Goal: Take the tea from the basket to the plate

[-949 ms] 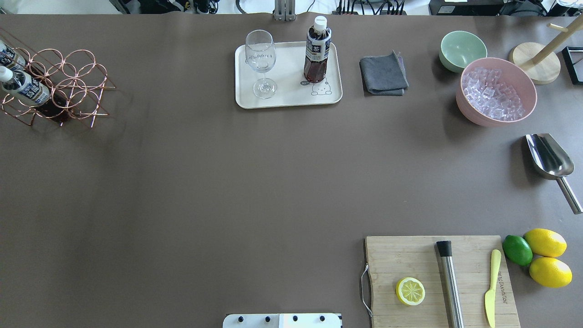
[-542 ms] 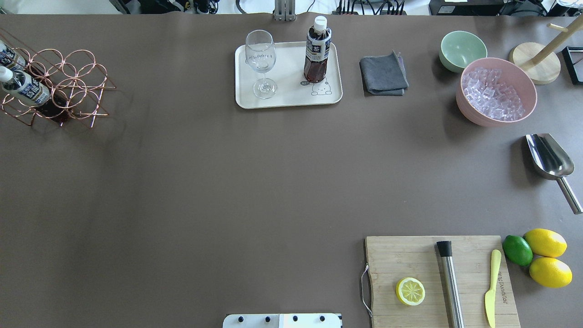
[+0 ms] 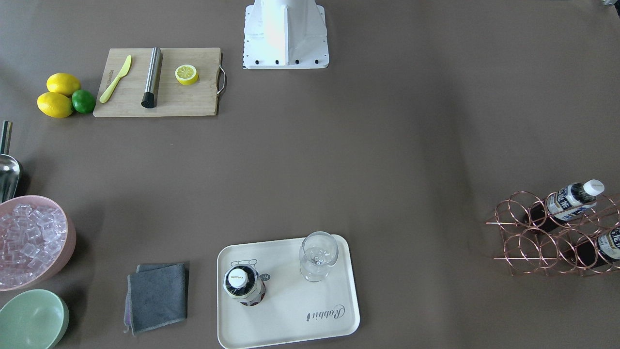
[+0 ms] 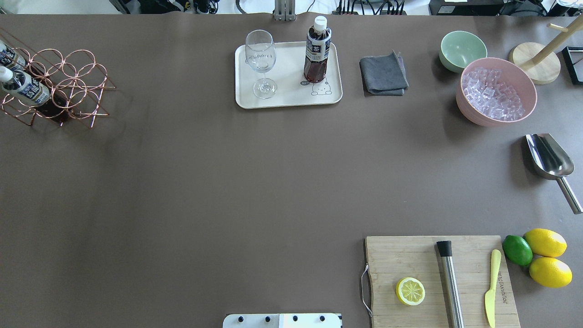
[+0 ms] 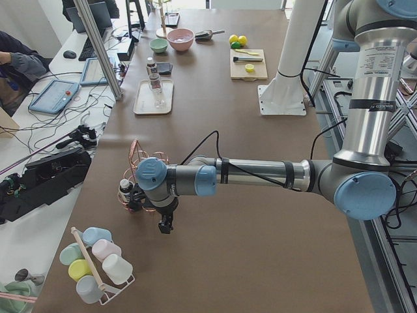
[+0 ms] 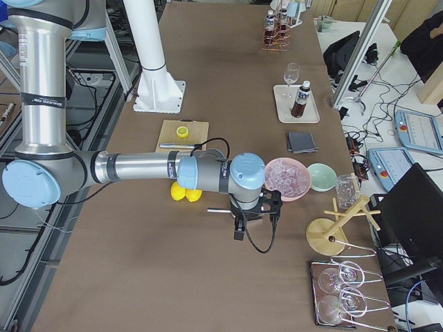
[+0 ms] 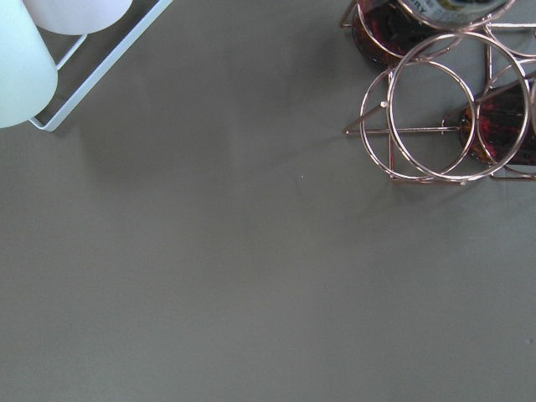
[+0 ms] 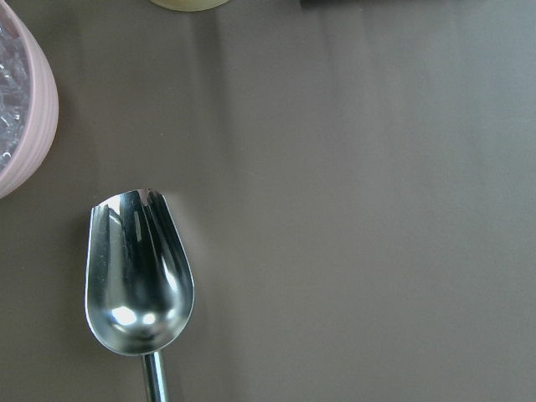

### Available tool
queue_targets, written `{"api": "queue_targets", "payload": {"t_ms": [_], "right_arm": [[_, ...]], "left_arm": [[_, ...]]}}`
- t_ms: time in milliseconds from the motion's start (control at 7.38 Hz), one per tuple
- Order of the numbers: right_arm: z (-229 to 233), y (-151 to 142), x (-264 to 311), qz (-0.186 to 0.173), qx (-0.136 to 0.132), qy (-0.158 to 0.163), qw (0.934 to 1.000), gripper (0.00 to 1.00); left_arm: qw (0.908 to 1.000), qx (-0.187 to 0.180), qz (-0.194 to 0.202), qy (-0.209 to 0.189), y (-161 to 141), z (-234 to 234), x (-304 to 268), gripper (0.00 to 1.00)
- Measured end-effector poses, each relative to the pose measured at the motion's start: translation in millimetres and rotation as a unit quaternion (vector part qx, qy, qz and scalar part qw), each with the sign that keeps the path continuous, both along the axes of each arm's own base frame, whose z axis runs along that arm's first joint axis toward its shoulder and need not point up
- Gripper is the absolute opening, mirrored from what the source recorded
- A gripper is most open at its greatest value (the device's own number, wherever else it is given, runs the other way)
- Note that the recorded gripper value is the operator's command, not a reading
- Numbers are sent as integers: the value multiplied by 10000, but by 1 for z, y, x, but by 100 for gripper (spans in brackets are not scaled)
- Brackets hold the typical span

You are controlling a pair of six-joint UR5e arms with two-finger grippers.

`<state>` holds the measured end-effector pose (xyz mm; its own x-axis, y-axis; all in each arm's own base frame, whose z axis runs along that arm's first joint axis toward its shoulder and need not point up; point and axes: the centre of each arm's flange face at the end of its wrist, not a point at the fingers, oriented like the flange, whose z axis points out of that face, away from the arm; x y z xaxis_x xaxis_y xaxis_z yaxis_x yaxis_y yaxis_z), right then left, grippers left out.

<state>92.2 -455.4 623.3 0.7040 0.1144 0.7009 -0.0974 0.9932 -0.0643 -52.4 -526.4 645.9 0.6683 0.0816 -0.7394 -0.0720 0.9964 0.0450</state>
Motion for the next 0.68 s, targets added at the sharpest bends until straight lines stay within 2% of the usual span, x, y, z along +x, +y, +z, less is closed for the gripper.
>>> {"api": "queue_targets", "payload": {"t_ms": [271,678], "right_arm": [[7,12,17,208,-85,-62,9997,100],[8,14,20,220,-67,-22,9997,100]], "left_arm": [[10000,-14,95,0,-2,0,11,98],[9999,-2,112,0,-1,-1,13,98]]}}
